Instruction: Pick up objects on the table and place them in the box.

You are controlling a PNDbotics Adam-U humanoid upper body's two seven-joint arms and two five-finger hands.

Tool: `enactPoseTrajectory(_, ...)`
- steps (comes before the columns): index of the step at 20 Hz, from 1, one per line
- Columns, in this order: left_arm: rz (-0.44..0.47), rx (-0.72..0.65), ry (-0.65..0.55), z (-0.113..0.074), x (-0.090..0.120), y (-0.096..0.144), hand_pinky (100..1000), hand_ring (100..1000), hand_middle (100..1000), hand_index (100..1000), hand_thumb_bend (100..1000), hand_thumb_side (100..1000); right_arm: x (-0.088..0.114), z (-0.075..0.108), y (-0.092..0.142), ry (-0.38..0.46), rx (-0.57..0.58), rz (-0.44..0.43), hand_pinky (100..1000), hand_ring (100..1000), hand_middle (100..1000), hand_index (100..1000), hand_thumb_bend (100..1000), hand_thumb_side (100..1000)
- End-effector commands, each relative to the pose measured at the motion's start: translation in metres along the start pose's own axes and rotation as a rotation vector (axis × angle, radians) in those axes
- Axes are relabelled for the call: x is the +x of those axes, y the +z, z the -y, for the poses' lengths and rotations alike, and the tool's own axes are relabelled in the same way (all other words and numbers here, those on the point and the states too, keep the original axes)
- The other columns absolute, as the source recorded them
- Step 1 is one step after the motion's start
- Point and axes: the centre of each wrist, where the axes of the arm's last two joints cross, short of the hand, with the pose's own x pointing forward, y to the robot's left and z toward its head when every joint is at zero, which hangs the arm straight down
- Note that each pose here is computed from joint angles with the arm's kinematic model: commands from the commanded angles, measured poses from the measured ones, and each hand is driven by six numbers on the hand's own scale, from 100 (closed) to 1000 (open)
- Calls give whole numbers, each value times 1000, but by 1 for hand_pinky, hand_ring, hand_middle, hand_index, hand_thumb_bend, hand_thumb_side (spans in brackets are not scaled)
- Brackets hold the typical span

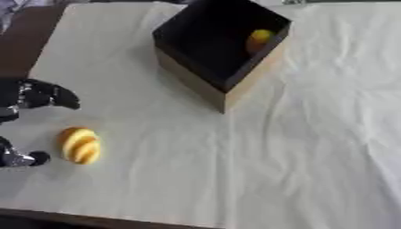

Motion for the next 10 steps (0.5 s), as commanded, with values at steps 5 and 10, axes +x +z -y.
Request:
enactPoseTrajectory(5,-21,-74,-12,-1,-6,-9,851,854,832,894,413,105,5,0,-6,-3,15,30,926,913,691,801,100,342)
enactPoseTrajectory(10,-22,-119,5,6,-10,-16,834,827,801,874,414,101,5,0,-6,-9,15,28,927,914,690,801,100,347)
